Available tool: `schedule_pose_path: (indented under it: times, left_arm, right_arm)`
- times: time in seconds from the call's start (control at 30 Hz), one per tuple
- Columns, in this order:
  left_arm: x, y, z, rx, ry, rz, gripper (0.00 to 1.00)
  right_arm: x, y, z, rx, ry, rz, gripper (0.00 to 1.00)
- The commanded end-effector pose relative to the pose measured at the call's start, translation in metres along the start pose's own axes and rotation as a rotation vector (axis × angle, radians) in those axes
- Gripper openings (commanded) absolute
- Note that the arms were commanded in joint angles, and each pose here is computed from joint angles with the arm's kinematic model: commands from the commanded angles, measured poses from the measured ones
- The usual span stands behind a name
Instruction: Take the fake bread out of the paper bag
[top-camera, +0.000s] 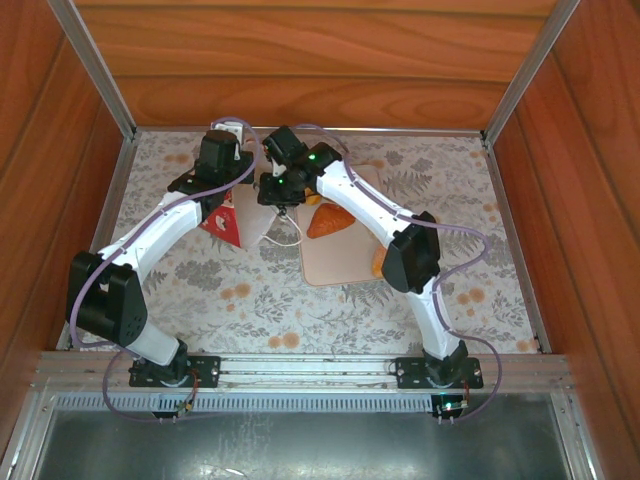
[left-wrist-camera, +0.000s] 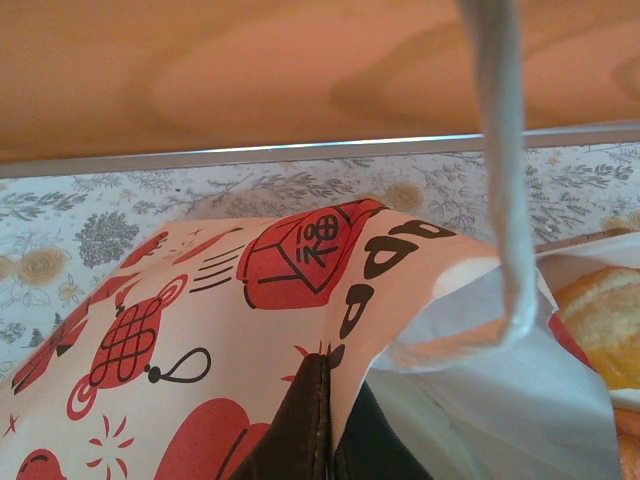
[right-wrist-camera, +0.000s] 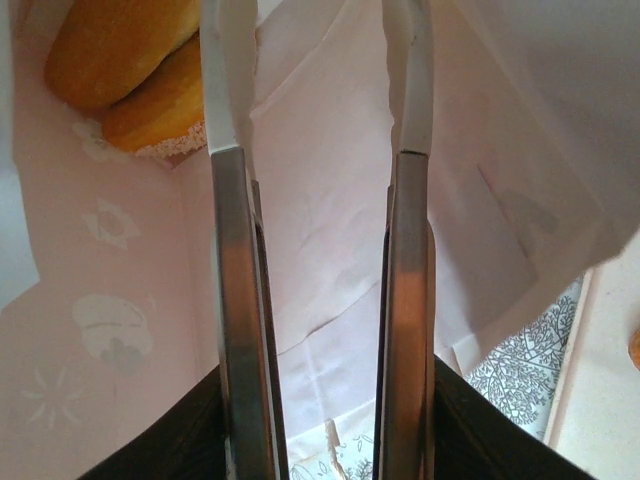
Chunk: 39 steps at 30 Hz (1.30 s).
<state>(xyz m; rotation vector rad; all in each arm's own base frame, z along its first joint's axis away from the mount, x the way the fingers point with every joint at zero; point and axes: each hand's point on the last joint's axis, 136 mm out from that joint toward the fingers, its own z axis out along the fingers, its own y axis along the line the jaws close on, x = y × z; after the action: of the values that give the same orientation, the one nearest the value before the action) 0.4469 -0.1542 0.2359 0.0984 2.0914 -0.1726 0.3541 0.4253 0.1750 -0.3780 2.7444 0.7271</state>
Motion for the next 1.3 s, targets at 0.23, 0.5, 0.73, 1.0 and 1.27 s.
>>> schedule_pose_path:
  times: [0.23, 0.5, 0.73, 1.0, 1.27]
  left_arm:
    - [-0.008, -0.01, -0.004, 0.049, -0.022, 0.013, 0.0]
    - [-0.008, -0.013, -0.005, 0.07, -0.024, 0.017, 0.0]
    - [-0.008, -0.013, -0.007, 0.072, -0.028, 0.016, 0.0]
    - [-0.006, -0.012, -0.004, 0.066, -0.024, 0.012, 0.0]
    - [-0.004, -0.012, 0.001, 0.061, -0.015, 0.003, 0.0]
  right_arm:
    - [-0.019, -0.008, -0.001, 0.004, -0.025, -0.008, 0.47]
    - [-0.026, -0.007, 0.004, -0.008, -0.031, -0.015, 0.47]
    - [-0.027, -0.015, 0.009, 0.025, -0.029, -0.009, 0.47]
    - [-0.025, -0.025, 0.004, 0.079, -0.032, 0.0, 0.47]
    - [-0.021, -0.027, -0.005, 0.096, -0.031, 0.026, 0.47]
